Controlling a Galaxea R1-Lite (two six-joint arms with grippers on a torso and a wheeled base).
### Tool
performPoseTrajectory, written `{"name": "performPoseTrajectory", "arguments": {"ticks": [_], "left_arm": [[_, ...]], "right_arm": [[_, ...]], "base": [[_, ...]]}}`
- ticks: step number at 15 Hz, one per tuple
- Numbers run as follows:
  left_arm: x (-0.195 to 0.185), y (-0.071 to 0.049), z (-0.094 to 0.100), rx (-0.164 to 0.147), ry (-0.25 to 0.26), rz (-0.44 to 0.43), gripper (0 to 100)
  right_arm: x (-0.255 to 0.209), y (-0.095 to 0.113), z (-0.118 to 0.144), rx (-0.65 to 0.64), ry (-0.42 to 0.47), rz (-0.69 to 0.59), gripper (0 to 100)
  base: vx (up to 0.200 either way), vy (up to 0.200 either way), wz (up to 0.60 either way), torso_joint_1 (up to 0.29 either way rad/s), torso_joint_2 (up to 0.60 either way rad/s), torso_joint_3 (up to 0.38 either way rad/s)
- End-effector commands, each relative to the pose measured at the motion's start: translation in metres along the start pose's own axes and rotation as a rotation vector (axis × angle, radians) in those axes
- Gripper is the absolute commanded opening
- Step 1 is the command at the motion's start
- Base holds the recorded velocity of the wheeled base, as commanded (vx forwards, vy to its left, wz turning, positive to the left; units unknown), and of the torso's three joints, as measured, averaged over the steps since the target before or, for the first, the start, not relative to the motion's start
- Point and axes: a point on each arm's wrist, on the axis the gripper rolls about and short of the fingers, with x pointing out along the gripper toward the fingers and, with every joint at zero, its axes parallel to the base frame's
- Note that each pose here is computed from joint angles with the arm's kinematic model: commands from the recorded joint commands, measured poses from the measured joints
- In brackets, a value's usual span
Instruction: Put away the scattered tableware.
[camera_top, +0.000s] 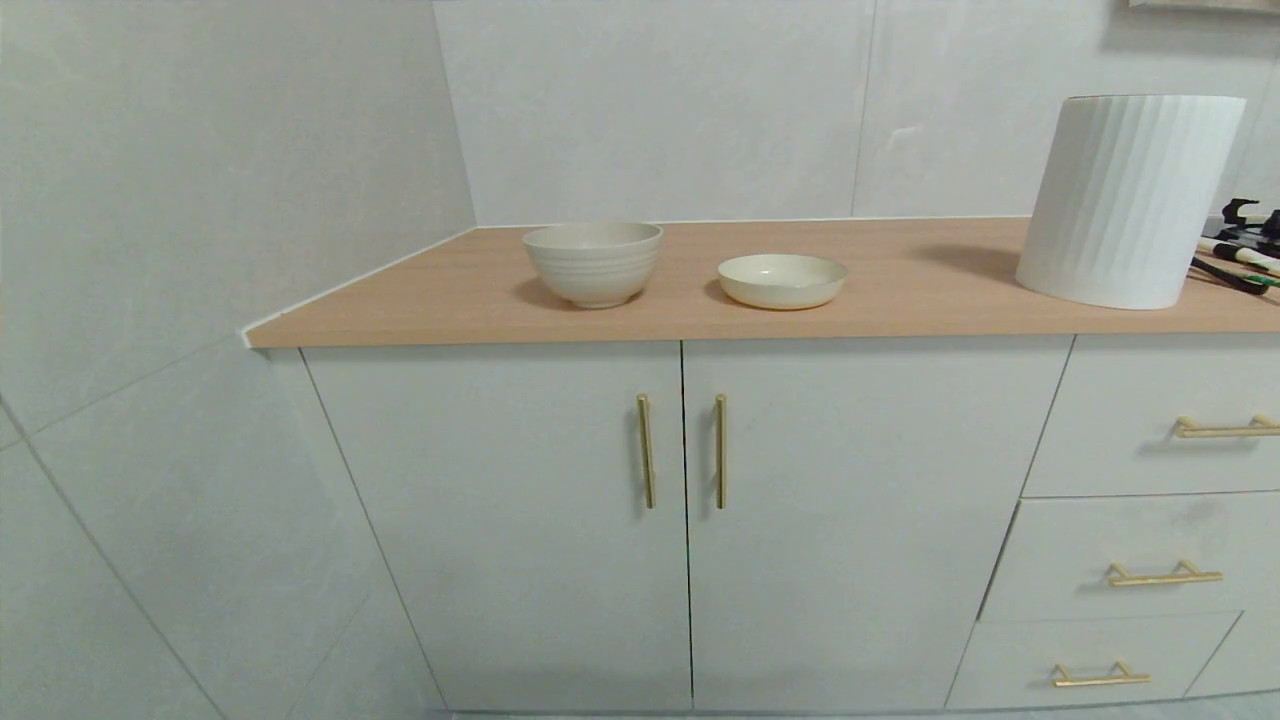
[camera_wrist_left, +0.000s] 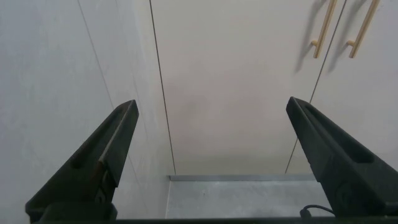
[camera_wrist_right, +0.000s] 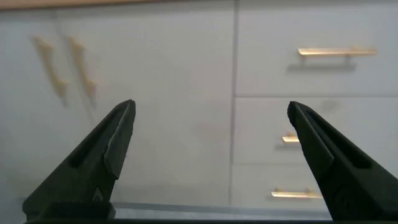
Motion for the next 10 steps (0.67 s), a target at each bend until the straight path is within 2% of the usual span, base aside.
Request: {"name": "performPoseTrajectory", "arguments": {"ticks": [1,3,5,7,9,10], "left_arm": [[0.000,0.000,0.000,0.000,0.000,0.000,100],[0.000,0.000,0.000,0.000,0.000,0.000,100],[0.000,0.000,0.000,0.000,0.000,0.000,100],[0.000,0.000,0.000,0.000,0.000,0.000,100],[0.000,0.000,0.000,0.000,0.000,0.000,100],[0.000,0.000,0.000,0.000,0.000,0.000,100]], "right_arm": [[0.022,0.002,0.020,0.027,0.160,0.150,100],[0.050,0.005,0.040,0.057,0.295,0.292,100],[0.091,0.007,0.063,0.083,0.406,0.349,100],[0.133,0.017,0.077,0.088,0.493,0.430,100],[0.159,0.027,0.083,0.087,0.533,0.485,100],[0.182,0.039,0.087,0.084,0.570,0.541,100]], "base": [[0.000,0.000,0.00,0.000,0.00,0.000],[0.000,0.000,0.00,0.000,0.00,0.000],[0.000,0.000,0.00,0.000,0.00,0.000],[0.000,0.000,0.00,0.000,0.00,0.000],[0.000,0.000,0.00,0.000,0.00,0.000],[0.000,0.000,0.00,0.000,0.00,0.000]]}}
